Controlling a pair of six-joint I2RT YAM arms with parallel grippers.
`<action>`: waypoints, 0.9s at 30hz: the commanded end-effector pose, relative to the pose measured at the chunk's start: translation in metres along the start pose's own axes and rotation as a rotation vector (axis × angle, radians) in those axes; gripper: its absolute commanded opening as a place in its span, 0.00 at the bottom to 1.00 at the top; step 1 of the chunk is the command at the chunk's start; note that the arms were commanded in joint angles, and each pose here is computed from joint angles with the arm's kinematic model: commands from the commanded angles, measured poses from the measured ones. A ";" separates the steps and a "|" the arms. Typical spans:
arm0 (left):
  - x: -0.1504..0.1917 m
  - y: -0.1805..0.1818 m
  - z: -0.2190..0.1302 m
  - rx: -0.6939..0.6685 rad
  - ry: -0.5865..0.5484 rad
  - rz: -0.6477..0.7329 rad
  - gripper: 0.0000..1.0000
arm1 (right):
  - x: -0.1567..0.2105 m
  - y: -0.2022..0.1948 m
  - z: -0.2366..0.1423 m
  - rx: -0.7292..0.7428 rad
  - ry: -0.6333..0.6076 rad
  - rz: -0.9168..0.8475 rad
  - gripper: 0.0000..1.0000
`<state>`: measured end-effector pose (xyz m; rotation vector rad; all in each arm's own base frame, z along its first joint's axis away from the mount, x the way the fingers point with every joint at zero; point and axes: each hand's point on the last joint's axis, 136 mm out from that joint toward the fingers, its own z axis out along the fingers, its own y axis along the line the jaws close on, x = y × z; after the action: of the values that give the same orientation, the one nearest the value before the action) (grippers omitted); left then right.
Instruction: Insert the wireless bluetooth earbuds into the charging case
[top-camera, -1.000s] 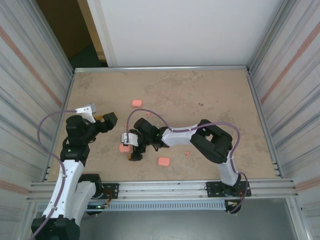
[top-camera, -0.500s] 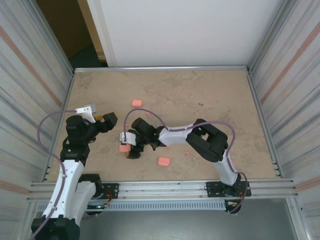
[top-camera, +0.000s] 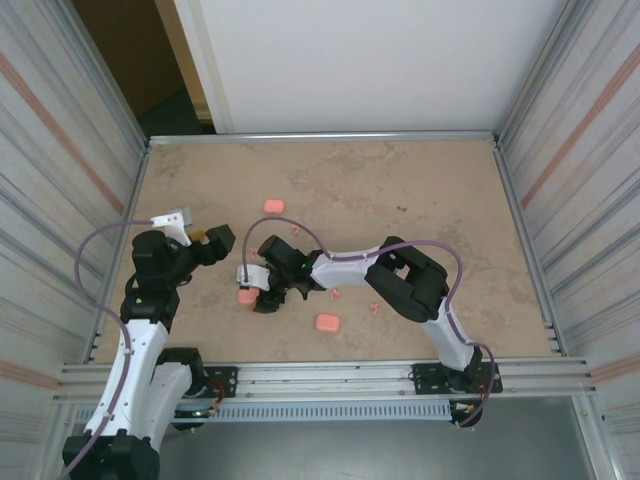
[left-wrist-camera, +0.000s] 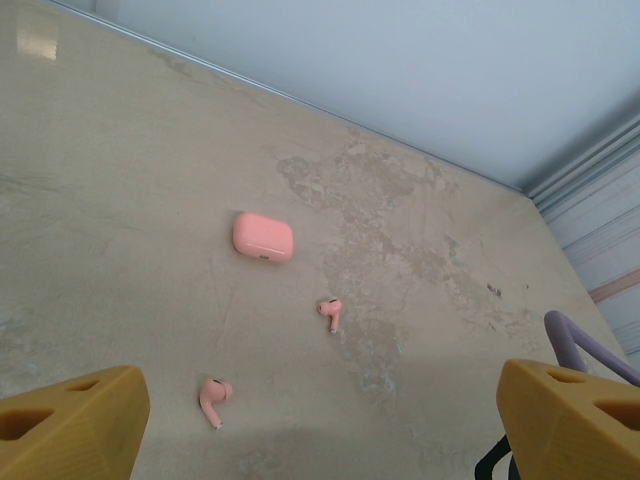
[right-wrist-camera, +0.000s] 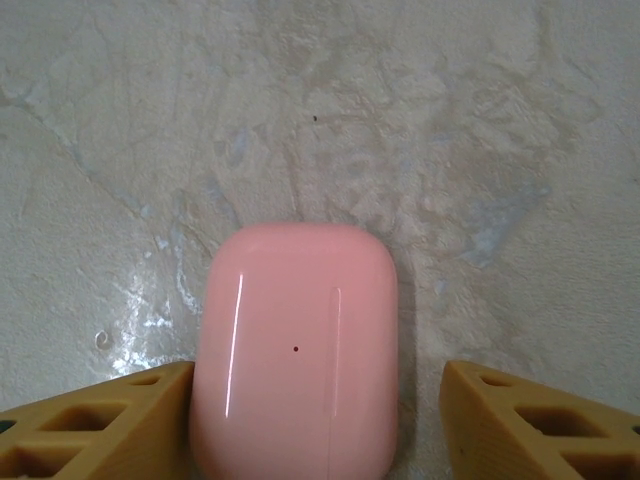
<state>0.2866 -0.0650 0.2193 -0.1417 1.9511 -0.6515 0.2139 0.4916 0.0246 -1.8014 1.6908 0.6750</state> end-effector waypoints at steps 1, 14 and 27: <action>-0.002 0.005 0.000 -0.020 -0.009 0.012 0.90 | 0.005 0.001 0.004 -0.022 0.022 0.039 0.58; -0.002 0.000 0.000 0.007 -0.004 0.004 0.90 | -0.018 -0.024 -0.040 0.079 -0.106 0.093 0.40; 0.001 -0.036 0.007 0.229 0.062 -0.052 0.91 | -0.023 -0.052 -0.143 0.334 -0.163 0.010 0.39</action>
<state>0.2875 -0.0853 0.2147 -0.0901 1.9809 -0.8004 0.2502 0.4242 0.1238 -1.5013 1.6471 0.5889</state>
